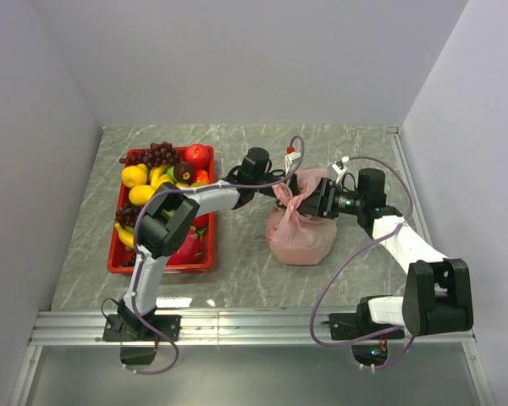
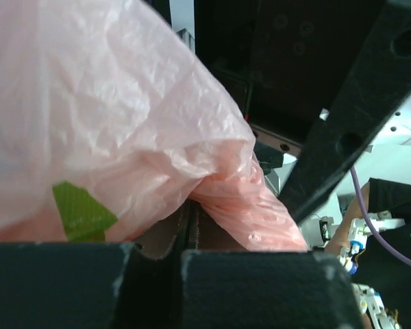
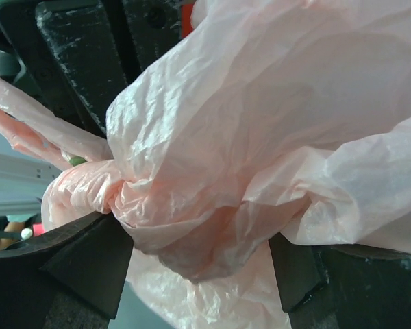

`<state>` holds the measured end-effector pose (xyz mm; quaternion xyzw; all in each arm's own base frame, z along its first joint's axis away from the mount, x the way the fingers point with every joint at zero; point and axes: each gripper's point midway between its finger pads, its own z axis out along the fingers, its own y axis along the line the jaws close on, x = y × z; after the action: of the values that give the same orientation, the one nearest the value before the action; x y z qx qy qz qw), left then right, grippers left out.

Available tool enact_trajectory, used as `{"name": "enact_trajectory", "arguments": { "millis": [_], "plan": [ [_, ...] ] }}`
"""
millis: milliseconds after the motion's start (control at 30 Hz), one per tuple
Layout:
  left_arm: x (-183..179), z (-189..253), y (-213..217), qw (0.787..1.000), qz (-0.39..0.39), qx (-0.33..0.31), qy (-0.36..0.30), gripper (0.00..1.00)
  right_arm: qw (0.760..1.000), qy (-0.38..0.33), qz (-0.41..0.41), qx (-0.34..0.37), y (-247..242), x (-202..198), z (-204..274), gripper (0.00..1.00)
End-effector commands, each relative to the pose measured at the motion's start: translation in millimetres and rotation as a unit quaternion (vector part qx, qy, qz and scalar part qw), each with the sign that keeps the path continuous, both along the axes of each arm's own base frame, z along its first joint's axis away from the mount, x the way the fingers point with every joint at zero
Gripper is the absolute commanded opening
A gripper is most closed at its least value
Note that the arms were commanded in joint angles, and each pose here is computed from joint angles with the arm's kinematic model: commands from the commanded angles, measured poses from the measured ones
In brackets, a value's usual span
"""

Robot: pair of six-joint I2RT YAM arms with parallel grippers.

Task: Place the fake fruits into the plastic bag and tie a complex knot

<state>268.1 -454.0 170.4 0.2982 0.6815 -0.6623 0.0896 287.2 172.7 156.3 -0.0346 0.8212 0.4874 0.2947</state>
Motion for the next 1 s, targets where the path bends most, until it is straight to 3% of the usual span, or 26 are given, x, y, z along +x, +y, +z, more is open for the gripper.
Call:
{"name": "enact_trajectory", "arguments": {
  "millis": [0,267,500,567,667,767,800,967],
  "plan": [
    [-15.5,17.9,-17.2,0.997,-0.056,-0.037,-0.022,0.01,0.999,-0.048,-0.016,0.013,5.3,20.6,20.8,0.79],
    [-11.5,8.7,-18.6,0.998,-0.048,-0.02,-0.028,0.0,0.998,-0.058,-0.001,0.003,10.7,21.1,29.9,0.79],
    [1.4,10.2,-6.3,0.999,-0.019,-0.02,-0.025,0.0,0.995,-0.032,0.047,-0.076,-17.5,-26.5,17.9,0.82],
    [0.4,12.5,-5.7,0.999,-0.022,-0.023,-0.031,0.0,0.995,-0.035,0.05,-0.082,-20.7,-31.0,26.0,0.87],
    [1.1,13.2,-5.9,0.999,-0.024,-0.022,-0.035,0.0,0.995,-0.034,0.048,-0.085,-26.7,-38.4,36.1,0.86],
    [-1.5,13.9,-5.3,0.999,-0.028,-0.025,-0.036,0.0,0.994,-0.041,0.043,-0.089,-30.2,-43.1,37.3,0.73],
    [-1.8,12.8,-4.1,0.999,-0.028,-0.025,-0.035,0.0,0.995,-0.043,0.037,-0.086,-30.3,-41.9,33.8,0.61],
    [-3.0,13.3,-4.1,0.998,-0.033,-0.024,-0.039,0.0,0.996,-0.047,0.022,-0.071,-28.1,-25.7,27.8,0.47]
  ]
}}
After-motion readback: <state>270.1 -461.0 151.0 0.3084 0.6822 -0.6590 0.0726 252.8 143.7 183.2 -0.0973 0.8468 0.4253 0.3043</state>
